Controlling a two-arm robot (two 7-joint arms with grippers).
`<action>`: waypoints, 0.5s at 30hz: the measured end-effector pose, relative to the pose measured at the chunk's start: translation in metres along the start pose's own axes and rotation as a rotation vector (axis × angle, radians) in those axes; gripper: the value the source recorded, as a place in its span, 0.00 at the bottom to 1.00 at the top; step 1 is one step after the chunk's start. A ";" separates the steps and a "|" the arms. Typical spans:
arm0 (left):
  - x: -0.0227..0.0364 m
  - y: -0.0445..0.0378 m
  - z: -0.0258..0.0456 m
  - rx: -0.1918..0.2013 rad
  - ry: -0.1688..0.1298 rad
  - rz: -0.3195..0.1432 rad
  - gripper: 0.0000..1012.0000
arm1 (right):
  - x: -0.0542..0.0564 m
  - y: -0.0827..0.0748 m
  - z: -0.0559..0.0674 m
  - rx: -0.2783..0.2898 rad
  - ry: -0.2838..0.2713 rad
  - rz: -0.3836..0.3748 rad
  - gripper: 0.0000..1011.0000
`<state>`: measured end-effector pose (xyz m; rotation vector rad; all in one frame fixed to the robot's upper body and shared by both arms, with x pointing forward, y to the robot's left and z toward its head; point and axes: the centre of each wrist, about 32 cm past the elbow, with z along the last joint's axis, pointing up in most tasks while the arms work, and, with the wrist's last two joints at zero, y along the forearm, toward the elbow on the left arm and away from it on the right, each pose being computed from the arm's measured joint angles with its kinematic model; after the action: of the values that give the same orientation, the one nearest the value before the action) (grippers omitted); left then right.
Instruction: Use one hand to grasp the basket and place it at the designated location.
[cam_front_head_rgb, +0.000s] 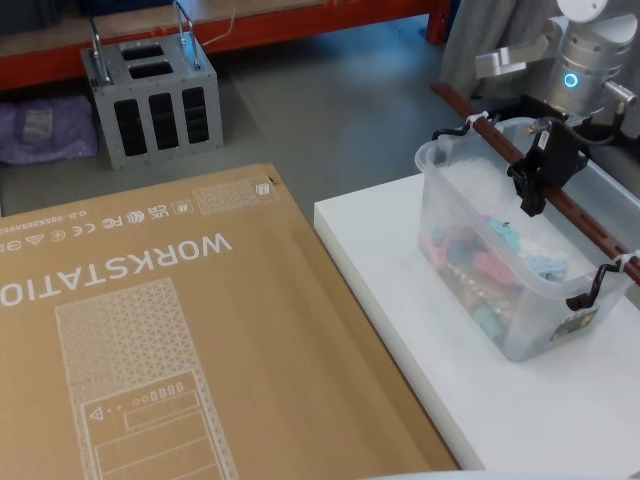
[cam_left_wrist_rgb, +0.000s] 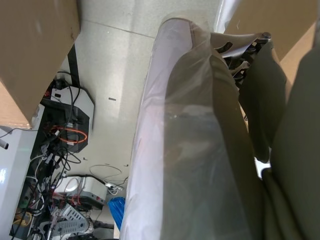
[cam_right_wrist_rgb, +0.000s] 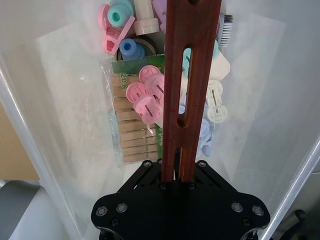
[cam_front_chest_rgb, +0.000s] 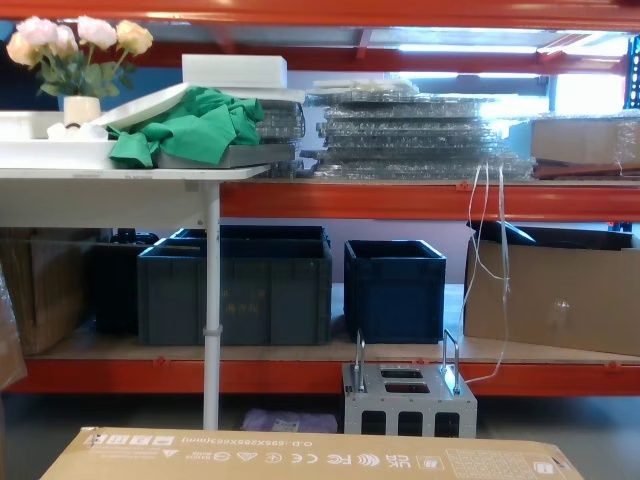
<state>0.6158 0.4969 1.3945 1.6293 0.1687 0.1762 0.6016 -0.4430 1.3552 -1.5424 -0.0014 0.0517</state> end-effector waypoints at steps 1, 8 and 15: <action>0.0000 0.0000 0.0000 0.000 0.000 0.000 0.00 | 0.000 0.000 0.000 0.000 0.000 0.000 0.03; 0.0000 0.0000 0.0000 0.000 0.000 0.000 0.00 | 0.000 -0.001 0.000 0.000 0.000 -0.001 0.00; 0.0000 0.0000 0.0000 0.000 0.000 0.000 0.00 | 0.000 -0.001 -0.001 0.000 0.000 -0.002 0.00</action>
<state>0.6158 0.4969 1.3945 1.6293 0.1687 0.1762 0.6012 -0.4438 1.3562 -1.5423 -0.0026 0.0500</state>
